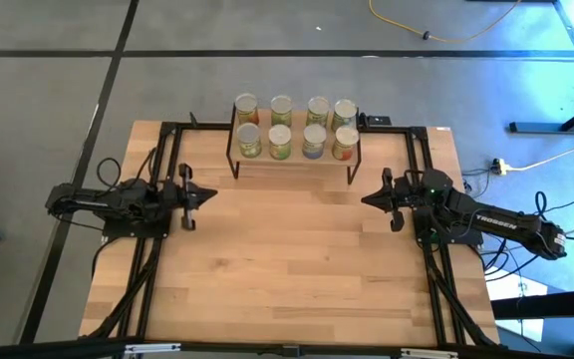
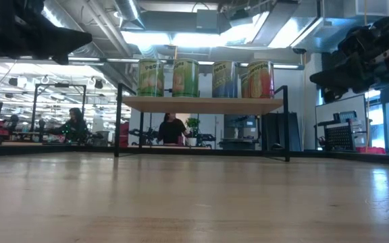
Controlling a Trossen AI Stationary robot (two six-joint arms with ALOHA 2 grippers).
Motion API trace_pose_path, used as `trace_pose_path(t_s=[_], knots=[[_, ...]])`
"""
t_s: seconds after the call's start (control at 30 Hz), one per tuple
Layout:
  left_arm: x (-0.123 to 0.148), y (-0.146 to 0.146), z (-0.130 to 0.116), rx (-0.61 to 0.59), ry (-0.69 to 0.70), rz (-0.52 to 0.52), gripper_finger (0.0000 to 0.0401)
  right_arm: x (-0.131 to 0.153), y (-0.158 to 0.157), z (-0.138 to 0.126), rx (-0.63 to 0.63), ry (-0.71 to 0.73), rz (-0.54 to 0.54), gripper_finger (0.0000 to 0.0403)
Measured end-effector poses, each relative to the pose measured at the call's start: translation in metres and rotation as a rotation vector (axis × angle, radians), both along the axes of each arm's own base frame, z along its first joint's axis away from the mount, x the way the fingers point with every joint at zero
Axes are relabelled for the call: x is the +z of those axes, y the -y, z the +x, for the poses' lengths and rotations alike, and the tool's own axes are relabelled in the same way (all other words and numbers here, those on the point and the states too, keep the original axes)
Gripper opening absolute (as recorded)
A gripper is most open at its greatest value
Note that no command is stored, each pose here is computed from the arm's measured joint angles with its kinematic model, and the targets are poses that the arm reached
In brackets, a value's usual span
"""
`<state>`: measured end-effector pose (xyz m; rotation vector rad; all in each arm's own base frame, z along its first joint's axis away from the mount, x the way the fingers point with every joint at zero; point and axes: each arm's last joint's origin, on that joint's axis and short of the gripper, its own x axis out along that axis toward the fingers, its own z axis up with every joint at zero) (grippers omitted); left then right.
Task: Pick and place cans onto a shelf
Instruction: Return to Home Position
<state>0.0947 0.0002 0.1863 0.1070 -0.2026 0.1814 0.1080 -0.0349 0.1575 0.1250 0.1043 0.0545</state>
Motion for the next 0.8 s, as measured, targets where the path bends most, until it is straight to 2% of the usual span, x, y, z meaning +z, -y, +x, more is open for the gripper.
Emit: trace_pose_path(t_s=[0.2, 0.3, 0.6, 0.8], knots=[[-0.004, -0.001, 0.001, 0.025, -0.046, -0.012, 0.0, 0.0, 0.001, 0.0, -0.038, -0.004, 0.023, 0.0008], [-0.008, -0.001, 0.001, 0.017, -0.072, -0.068, 0.0, 0.0, 0.003, 0.0, -0.097, -0.006, 0.016, 0.0015], [-0.016, 0.005, 0.003, -0.189, -0.165, -0.046, 0.0, 0.0, 0.003, 0.0, -0.107, -0.007, 0.012, 0.002], [-0.019, 0.006, 0.003, -0.215, -0.193, -0.048, 0.0, 0.0, 0.003, 0.0, -0.107, -0.007, 0.013, 0.002]])
